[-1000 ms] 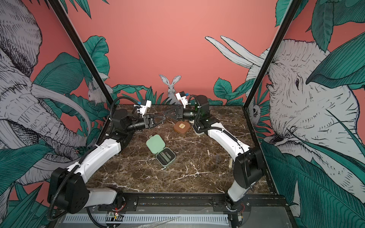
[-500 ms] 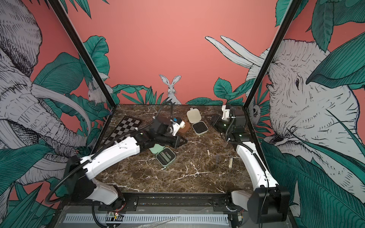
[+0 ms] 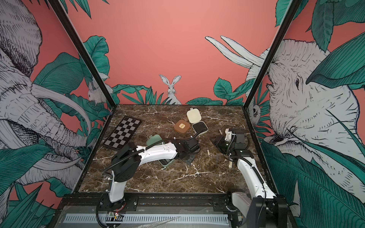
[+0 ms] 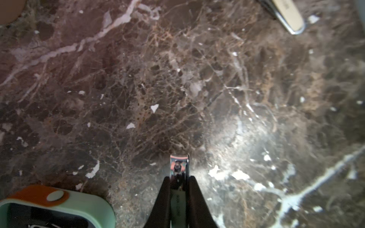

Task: Organize nail clipper sets
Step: Place the nail clipper at the center of the board.

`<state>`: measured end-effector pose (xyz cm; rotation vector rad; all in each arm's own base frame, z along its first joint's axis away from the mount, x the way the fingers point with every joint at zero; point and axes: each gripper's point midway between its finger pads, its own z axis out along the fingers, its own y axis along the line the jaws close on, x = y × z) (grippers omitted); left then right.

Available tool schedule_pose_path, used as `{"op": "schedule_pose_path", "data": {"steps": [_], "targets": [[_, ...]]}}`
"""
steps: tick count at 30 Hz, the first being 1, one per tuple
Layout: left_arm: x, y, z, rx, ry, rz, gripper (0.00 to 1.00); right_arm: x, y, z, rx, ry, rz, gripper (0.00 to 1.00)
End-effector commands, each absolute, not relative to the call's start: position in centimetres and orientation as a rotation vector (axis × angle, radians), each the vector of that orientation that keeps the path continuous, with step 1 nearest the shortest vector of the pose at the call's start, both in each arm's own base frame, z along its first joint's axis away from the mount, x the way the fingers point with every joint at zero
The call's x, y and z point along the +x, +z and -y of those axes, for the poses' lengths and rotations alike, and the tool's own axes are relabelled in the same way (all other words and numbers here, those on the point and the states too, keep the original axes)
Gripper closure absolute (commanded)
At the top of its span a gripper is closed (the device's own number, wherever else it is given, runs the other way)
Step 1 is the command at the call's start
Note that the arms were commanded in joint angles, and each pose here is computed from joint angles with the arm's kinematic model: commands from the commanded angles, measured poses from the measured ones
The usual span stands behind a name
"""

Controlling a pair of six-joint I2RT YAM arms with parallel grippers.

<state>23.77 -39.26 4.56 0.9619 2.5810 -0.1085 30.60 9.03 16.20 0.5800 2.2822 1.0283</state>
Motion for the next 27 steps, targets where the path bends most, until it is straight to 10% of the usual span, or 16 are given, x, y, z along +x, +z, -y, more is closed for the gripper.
{"op": "schedule_pose_path", "data": {"steps": [1, 10, 20, 27], "targets": [[24.8, 5.3, 38.6, 0.913, -0.017, -2.559, 1.0, 31.1, 16.8, -9.1, 0.545, 1.042, -2.246, 0.47], [24.1, 2.7, 39.3, 0.923, -0.042, -2.612, 1.0, 31.6, 17.6, -9.4, 0.535, 1.076, -2.228, 0.47], [22.9, 3.0, 39.6, 0.909, -0.144, -2.636, 0.56, 31.6, 17.8, -9.6, 0.531, 1.088, -2.224, 0.48], [20.9, 4.4, 39.8, 0.88, -0.294, -2.687, 0.57, 31.4, 17.6, -9.8, 0.53, 1.089, -2.232, 0.48]]}}
